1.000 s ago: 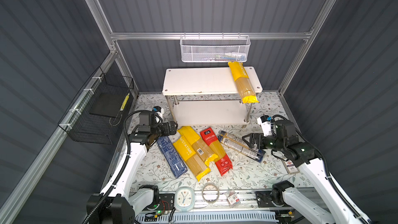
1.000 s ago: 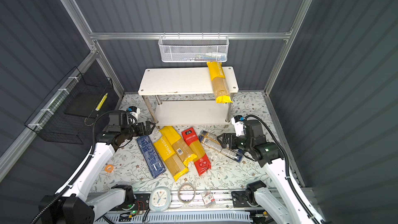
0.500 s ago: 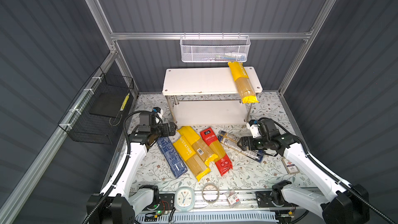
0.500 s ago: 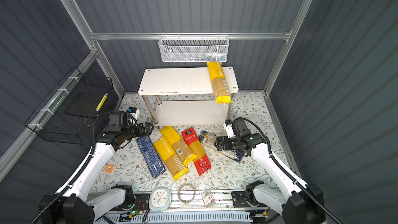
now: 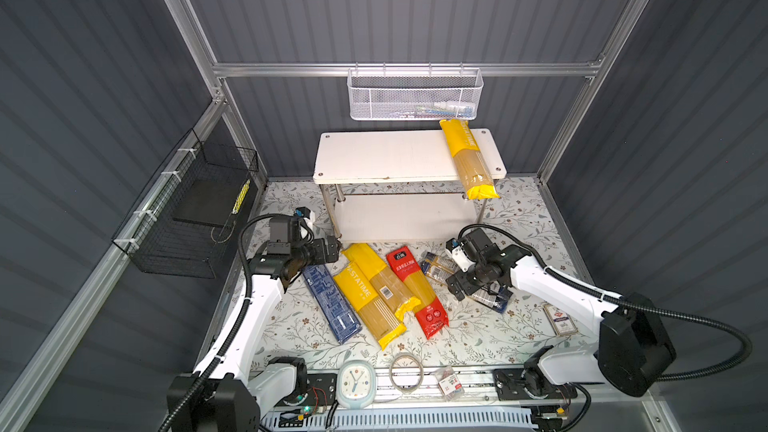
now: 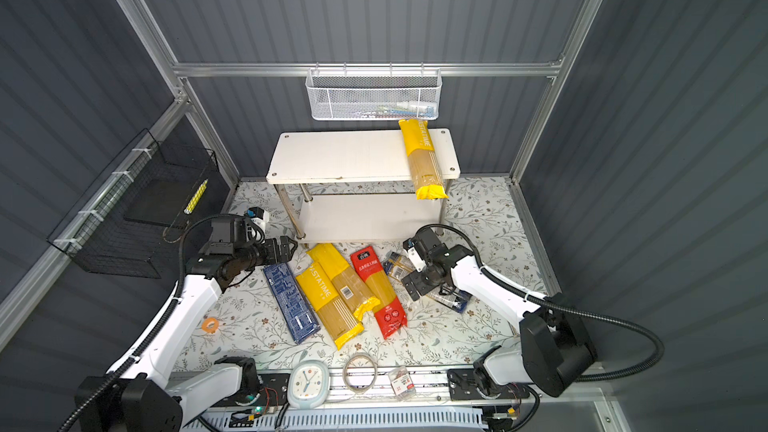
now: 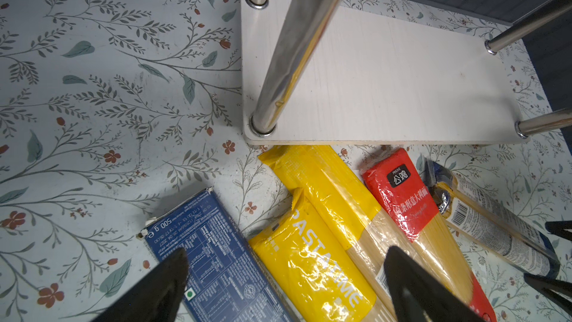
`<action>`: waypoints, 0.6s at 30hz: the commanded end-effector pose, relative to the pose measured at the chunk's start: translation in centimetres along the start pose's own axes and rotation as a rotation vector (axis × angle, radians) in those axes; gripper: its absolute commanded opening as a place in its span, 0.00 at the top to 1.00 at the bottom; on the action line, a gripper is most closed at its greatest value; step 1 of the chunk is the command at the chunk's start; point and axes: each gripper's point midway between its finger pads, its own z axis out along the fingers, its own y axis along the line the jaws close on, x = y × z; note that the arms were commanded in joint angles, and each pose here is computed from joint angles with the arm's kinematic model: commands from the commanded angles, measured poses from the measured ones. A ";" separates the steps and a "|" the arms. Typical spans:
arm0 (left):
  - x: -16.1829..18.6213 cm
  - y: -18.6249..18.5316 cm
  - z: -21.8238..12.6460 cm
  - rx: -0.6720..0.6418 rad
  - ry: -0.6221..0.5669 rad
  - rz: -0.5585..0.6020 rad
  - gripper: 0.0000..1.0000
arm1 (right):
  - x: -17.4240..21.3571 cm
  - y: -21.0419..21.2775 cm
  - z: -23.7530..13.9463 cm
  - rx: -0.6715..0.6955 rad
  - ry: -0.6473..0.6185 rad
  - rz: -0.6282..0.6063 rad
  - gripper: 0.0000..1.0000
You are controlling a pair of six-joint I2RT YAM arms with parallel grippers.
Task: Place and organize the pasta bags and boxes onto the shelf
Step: 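Withdraw the right gripper toward the clear spaghetti bag with blue end, then lower the right gripper around the clear spaghetti bag and close it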
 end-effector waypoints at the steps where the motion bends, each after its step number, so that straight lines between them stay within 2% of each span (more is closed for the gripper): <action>1: -0.5 -0.2 -0.9 0.003 -0.014 0.015 0.00 | -1.3 -0.4 -0.6 0.032 -0.053 -0.060 0.01; 4: -0.5 -0.2 -0.9 0.003 -0.014 0.014 0.00 | -0.9 -0.2 0.5 0.034 -0.083 -0.078 0.01; 8: -0.6 -0.4 -0.9 0.009 -0.017 0.015 0.00 | -0.3 -1.1 1.9 0.081 -0.033 -0.126 0.01; 18: -0.5 -0.4 -1.1 0.008 -0.019 0.018 0.00 | -0.9 -1.2 4.4 0.064 -0.014 -0.170 0.01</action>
